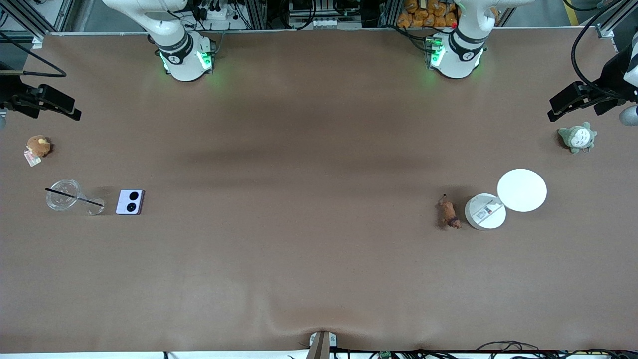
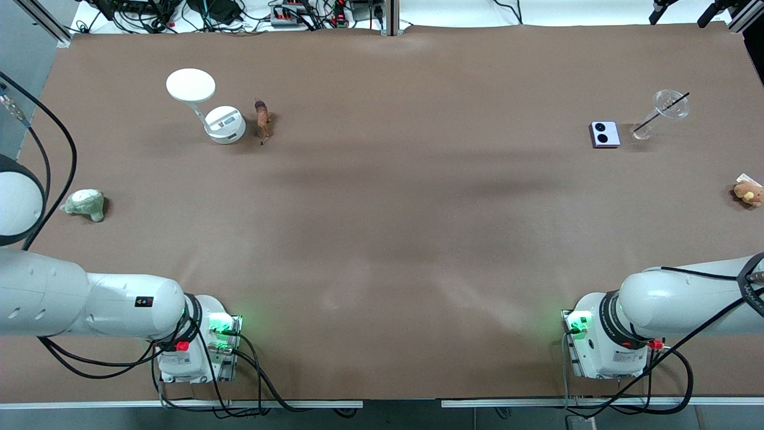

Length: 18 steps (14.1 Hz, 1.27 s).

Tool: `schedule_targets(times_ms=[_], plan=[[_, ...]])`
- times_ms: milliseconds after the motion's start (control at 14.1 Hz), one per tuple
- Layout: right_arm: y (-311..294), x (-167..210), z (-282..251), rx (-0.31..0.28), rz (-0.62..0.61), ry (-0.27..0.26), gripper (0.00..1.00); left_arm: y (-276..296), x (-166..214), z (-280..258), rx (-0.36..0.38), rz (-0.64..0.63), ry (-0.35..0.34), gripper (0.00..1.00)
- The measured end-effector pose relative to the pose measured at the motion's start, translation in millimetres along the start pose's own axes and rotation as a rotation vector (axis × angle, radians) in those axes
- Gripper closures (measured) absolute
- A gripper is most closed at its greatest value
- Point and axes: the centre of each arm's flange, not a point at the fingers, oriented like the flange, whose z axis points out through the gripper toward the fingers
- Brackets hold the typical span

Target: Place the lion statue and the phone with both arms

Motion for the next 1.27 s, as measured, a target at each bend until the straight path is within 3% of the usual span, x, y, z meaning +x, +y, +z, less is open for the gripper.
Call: schedule_targets(times_ms=[708,1274], plan=[[3.1,-2.8,-6.2,-0.003,0.006,0.009,0.0,1.3,-1.4,-9.2,-0.003,0.003,0.014,0.0],[10.7,-4.6,-3.8,-0.004,0.02,-0.012,0.0,3.6,-5.8,-11.0,0.002,0.009,-0.009,0.0]])
